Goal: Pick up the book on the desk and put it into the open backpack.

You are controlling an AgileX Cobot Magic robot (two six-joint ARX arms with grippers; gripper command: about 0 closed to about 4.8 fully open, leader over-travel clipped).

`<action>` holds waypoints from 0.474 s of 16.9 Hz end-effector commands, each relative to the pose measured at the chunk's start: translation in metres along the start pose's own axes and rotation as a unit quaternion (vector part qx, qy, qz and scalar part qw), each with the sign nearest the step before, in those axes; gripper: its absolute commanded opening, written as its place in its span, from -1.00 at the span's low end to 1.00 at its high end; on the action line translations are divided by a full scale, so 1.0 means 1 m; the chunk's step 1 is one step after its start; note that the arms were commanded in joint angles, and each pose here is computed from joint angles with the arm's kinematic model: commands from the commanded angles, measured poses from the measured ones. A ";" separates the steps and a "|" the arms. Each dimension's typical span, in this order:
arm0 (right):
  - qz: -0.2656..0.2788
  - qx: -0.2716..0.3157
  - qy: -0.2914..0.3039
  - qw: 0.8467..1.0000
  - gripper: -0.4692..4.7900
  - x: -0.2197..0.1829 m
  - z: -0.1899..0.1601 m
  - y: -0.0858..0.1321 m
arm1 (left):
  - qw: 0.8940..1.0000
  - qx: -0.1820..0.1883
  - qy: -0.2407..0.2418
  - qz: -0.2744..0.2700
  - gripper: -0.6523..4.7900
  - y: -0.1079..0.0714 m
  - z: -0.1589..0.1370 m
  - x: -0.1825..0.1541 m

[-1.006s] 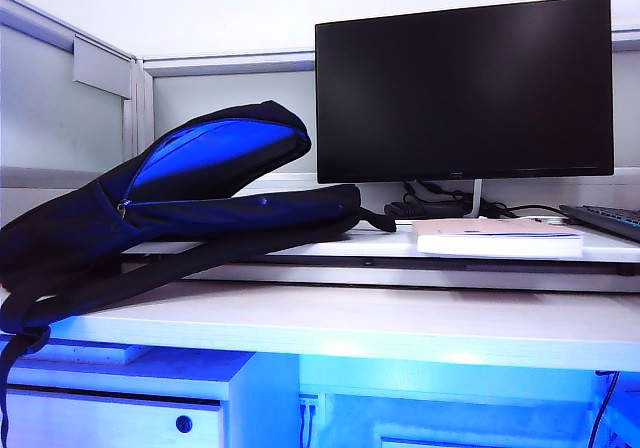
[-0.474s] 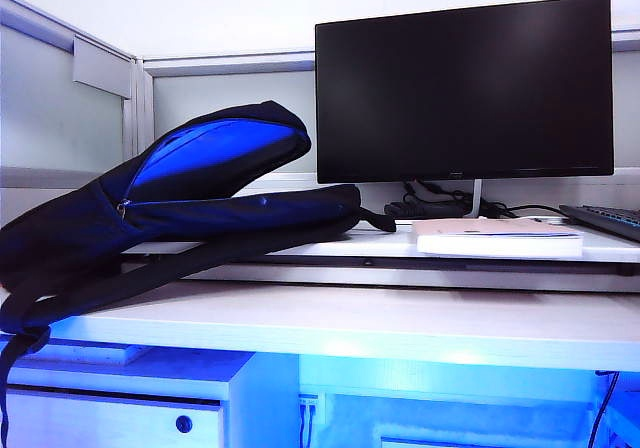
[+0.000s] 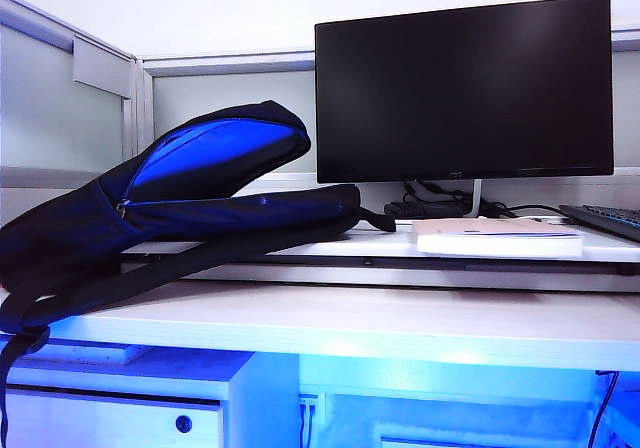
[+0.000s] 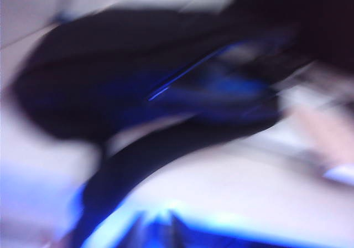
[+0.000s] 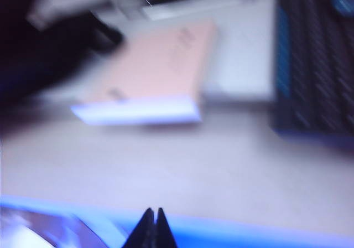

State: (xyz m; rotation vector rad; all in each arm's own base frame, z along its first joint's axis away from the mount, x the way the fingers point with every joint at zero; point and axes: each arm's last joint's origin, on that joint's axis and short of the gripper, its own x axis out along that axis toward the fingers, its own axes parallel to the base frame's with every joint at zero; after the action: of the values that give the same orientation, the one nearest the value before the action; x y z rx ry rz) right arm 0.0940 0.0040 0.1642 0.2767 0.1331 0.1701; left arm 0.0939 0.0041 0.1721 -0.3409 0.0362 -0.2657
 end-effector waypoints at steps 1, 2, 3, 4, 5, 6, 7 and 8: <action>0.059 0.017 -0.076 0.995 -0.62 -0.003 0.018 0.008 | 0.995 -0.037 -0.074 -0.064 -0.45 -0.009 0.019 -0.002; 0.067 0.031 -0.094 0.993 -0.55 -0.004 0.023 0.009 | 0.991 -0.049 -0.095 -0.077 -0.44 -0.012 0.024 -0.004; 0.072 0.046 -0.105 0.991 -0.52 -0.006 0.028 0.011 | 0.989 -0.057 -0.107 -0.085 -0.43 -0.015 0.029 -0.005; 0.077 0.059 -0.115 0.989 -0.49 -0.008 0.033 0.013 | 0.987 -0.058 -0.118 -0.092 -0.42 -0.019 0.037 -0.007; 0.082 0.068 -0.123 0.987 -0.46 -0.011 0.039 0.015 | 0.985 -0.055 -0.128 -0.098 -0.42 -0.023 0.045 -0.010; 0.088 0.067 -0.138 0.984 -0.39 -0.015 0.049 0.019 | 0.982 -0.043 -0.149 -0.108 -0.42 -0.032 0.061 -0.016; 0.093 0.065 -0.151 0.982 -0.38 -0.019 0.057 0.022 | 0.979 -0.036 -0.165 -0.110 -0.42 -0.038 0.074 -0.020; 0.098 0.074 -0.158 0.980 -0.38 -0.022 0.062 0.024 | 0.978 -0.036 -0.172 -0.113 -0.42 -0.042 0.084 -0.022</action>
State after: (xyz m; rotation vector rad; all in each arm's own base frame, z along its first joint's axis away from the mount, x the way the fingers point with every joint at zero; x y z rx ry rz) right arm 0.0816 0.0060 0.2247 0.4427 -0.1633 0.2938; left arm 0.0703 -0.0014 0.2568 -0.4578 -0.3194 -0.4318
